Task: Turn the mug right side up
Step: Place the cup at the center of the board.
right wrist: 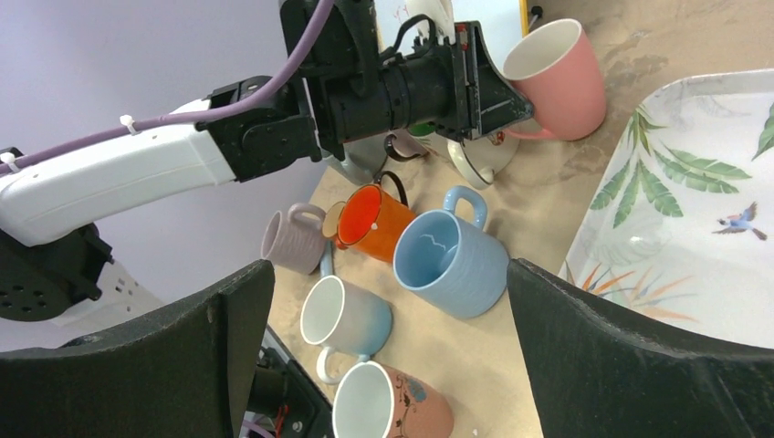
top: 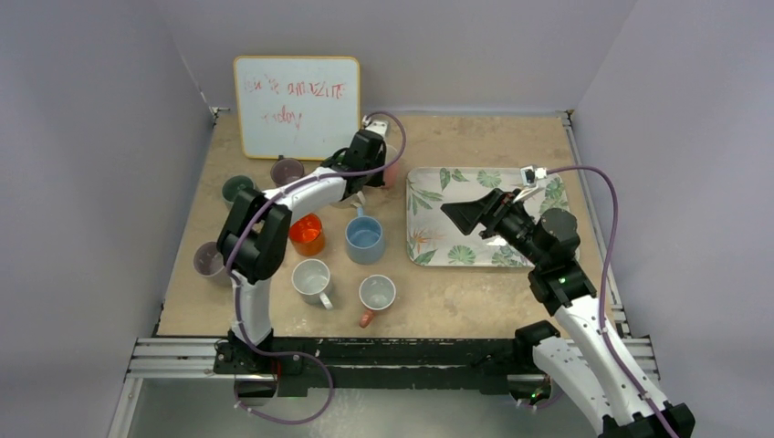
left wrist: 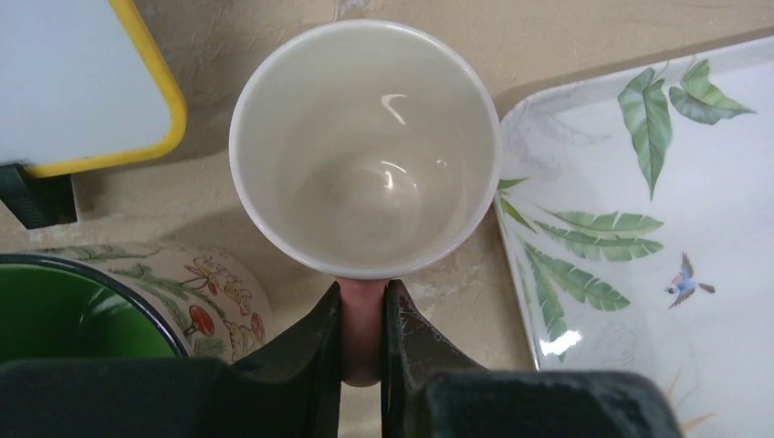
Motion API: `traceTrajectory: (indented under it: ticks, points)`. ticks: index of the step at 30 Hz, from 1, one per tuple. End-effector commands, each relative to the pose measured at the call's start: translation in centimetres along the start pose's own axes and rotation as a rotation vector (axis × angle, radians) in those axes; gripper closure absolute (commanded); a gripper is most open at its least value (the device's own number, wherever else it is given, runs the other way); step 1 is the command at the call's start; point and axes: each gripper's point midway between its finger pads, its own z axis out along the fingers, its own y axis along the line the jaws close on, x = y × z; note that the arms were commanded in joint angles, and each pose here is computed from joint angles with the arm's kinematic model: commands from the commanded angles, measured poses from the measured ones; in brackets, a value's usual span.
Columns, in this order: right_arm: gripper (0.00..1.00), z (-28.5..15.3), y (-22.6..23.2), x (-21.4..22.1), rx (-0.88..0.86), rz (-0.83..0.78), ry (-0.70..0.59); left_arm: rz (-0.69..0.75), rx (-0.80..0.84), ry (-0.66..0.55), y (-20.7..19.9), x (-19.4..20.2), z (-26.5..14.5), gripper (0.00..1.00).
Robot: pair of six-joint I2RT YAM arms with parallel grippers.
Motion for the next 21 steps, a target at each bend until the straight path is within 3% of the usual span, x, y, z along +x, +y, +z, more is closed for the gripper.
traceTrajectory:
  ticks: [1,6,11,18,21]
  points:
    - [0.01,0.0,1.1,-1.4,-0.020,-0.044,-0.026,-0.006,0.030,-0.169,-1.1,-5.9,-0.4,1.00]
    - [0.01,0.1,1.0,-1.4,-0.015,-0.049,-0.024,0.002,0.022,-0.143,-0.9,-5.2,0.2,0.98]
    - [0.01,0.3,-0.2,-0.8,0.038,-0.057,0.014,-0.001,0.058,-0.120,-1.5,-5.5,-1.1,0.62]
    - [0.01,0.2,-2.5,0.4,0.158,-0.067,0.099,-0.032,0.171,-0.125,-3.4,-7.3,-5.2,0.48]
    - [0.01,-0.2,-3.1,1.0,0.201,-0.062,0.145,-0.044,0.207,-0.139,-3.9,-8.4,-8.0,0.28]
